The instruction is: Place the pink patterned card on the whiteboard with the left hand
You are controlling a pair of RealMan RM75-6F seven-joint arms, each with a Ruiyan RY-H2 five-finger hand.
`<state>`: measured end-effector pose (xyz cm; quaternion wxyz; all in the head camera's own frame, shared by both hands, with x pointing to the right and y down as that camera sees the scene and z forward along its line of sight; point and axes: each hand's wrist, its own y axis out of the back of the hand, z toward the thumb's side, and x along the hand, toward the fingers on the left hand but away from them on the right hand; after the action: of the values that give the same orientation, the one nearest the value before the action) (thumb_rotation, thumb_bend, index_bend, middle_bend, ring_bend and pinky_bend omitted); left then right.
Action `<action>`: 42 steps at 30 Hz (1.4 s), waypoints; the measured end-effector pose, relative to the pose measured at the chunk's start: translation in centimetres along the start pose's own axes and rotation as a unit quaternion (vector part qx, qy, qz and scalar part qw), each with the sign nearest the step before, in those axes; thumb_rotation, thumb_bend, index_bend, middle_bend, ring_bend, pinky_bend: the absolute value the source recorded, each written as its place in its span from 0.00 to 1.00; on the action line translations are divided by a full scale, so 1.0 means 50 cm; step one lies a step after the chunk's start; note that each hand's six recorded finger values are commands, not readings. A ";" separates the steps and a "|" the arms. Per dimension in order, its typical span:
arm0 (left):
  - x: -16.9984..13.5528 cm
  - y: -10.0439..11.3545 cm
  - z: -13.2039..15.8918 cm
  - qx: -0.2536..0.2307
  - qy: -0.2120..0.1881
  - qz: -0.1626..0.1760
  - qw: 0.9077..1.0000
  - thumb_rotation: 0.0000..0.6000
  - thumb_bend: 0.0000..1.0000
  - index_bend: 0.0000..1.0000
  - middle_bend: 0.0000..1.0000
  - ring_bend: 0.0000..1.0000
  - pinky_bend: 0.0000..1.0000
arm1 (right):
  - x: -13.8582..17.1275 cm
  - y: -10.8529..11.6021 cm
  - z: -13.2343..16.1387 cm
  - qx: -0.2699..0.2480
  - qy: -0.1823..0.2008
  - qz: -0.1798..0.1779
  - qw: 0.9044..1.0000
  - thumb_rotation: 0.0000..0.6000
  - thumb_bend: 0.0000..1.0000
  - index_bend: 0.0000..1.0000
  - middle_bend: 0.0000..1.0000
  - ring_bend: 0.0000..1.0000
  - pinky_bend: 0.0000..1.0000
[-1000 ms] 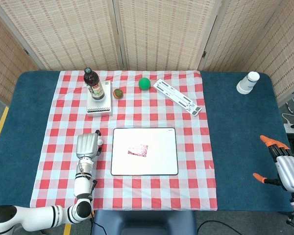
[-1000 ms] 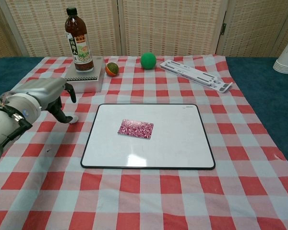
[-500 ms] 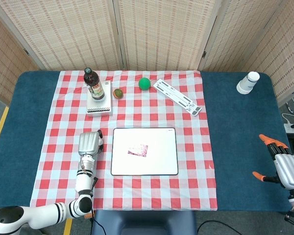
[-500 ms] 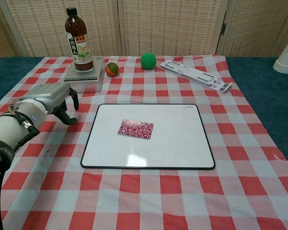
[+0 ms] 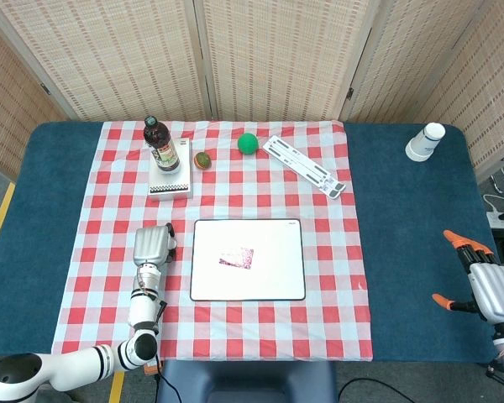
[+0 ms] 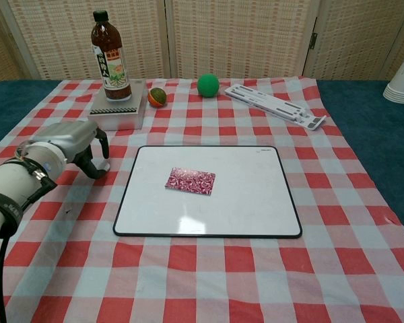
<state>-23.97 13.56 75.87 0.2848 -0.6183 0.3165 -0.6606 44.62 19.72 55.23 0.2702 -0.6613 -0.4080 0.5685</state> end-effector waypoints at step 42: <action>-0.052 0.056 0.144 0.005 -0.072 -0.007 0.997 1.00 0.32 0.49 1.00 1.00 0.98 | 0.004 0.002 0.001 0.002 0.001 -0.003 1.000 1.00 0.00 0.04 0.09 0.00 0.12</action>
<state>-16.64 13.29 72.30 0.3053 -0.6652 0.2873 -0.6179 44.59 19.81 55.02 0.2734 -0.6602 -0.4089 0.5677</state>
